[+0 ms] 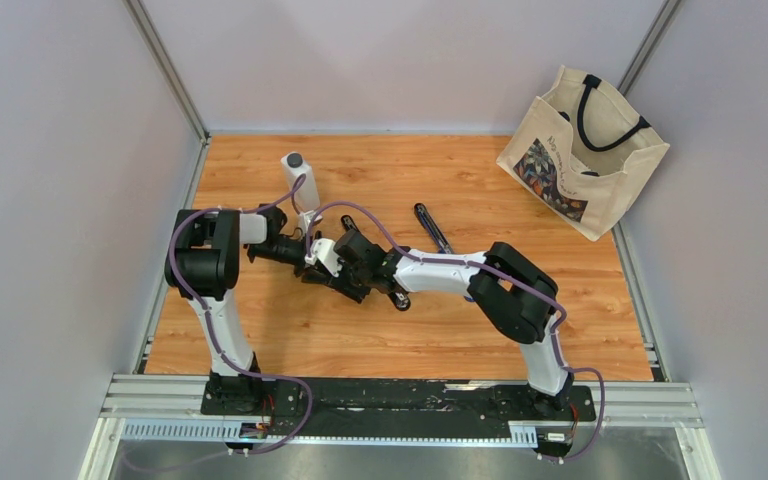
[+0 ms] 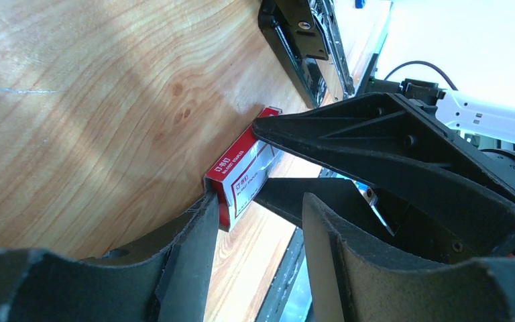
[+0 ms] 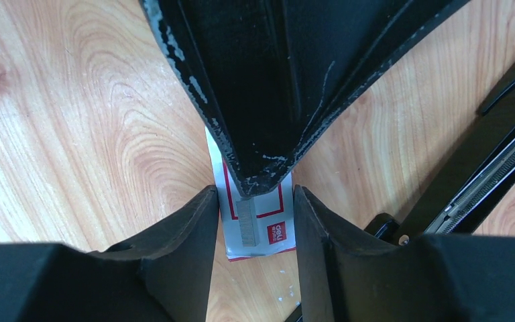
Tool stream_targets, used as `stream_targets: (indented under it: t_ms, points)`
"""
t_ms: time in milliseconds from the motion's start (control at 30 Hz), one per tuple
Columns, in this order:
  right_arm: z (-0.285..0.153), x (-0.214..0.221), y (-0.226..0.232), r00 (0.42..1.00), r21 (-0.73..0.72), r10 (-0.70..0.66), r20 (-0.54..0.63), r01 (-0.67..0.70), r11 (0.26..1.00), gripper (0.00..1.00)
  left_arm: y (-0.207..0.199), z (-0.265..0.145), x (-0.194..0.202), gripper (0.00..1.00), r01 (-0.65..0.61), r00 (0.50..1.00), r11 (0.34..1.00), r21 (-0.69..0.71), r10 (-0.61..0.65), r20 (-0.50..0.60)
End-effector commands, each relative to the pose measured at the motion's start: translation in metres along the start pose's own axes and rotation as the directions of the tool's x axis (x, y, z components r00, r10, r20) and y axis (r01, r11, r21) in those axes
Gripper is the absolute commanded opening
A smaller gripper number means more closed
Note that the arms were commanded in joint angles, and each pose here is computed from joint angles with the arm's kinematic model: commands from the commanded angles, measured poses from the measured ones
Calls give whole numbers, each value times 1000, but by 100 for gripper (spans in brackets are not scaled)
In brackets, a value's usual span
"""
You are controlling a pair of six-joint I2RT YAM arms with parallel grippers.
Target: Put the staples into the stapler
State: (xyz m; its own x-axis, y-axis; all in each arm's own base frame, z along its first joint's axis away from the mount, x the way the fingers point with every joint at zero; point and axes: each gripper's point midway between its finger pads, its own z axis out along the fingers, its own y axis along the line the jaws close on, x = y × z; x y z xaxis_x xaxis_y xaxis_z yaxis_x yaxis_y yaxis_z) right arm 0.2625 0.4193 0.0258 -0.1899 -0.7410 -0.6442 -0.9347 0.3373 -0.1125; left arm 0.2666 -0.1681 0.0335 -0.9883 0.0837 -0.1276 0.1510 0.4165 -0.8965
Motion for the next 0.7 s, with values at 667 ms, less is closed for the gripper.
stream_targets:
  t_ms: [667]
  points:
    - [21,-14,-2,999,19,33,6,-33,999,43,-23,13,11,57,-17,998,992,126,25,-62]
